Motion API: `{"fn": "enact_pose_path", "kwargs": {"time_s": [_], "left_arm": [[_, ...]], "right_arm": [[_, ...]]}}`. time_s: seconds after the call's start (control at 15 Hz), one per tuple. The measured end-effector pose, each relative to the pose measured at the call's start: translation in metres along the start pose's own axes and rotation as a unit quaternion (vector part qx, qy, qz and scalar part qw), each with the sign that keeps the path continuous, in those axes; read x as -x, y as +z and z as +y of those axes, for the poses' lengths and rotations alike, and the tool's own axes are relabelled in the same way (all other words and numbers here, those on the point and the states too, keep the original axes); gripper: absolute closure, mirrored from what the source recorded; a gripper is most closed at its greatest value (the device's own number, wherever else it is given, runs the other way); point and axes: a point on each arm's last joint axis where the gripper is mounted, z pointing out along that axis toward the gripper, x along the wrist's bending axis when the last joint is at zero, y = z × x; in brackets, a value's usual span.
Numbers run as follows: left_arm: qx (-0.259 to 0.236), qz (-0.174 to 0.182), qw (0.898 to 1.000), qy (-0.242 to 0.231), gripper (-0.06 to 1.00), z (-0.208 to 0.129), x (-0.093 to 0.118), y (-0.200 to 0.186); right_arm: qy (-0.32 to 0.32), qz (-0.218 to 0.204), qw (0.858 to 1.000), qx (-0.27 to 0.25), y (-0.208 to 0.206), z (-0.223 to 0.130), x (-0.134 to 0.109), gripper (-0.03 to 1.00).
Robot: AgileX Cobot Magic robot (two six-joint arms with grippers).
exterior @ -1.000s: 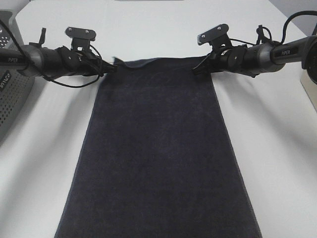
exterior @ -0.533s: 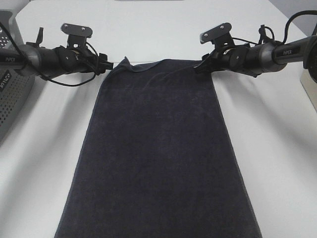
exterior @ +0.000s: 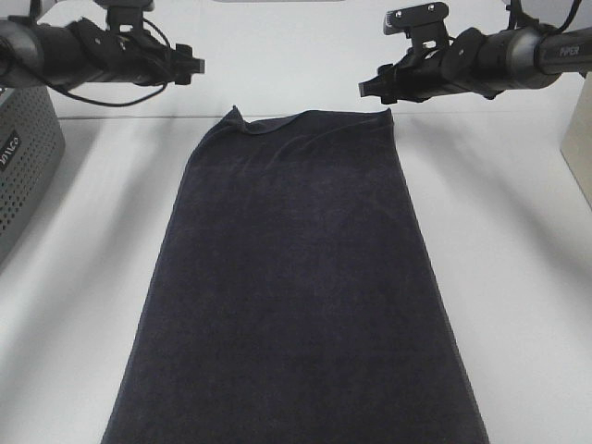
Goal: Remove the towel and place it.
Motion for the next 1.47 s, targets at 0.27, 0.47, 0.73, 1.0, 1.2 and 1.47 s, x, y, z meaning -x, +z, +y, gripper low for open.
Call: {"fn": "enact_pose_path", "kwargs": {"time_s": [0.27, 0.47, 0.73, 1.0, 1.2, 1.47], "left_arm": [[-0.134, -0.013, 0.99, -0.038, 0.24, 0.03, -0.019, -0.019], [-0.234, 0.052, 0.971, -0.003, 0.24, 0.04, -0.019, -0.037], [-0.305, -0.013, 0.952, 0.0, 0.24, 0.051, 0.0, -0.059], [-0.328, 0.014, 0.944, 0.009, 0.24, 0.07, -0.005, -0.085], [-0.329, 0.032, 0.944, -0.003, 0.24, 0.084, -0.023, -0.112], [-0.378, 0.064, 0.923, -0.041, 0.24, 0.075, -0.06, -0.169]], "right_arm": [[0.043, 0.088, 0.991, -0.087, -0.024, 0.034, -0.002, 0.4], [0.057, 0.104, 0.977, -0.175, -0.045, 0.05, 0.005, 0.4], [0.043, 0.101, 0.943, -0.313, -0.074, 0.051, 0.007, 0.4], [0.027, 0.089, 0.946, -0.311, -0.102, 0.073, 0.011, 0.41], [0.02, 0.08, 0.956, -0.283, -0.145, 0.098, 0.013, 0.42], [0.027, 0.079, 0.95, -0.3, -0.206, 0.096, 0.008, 0.42]]}}
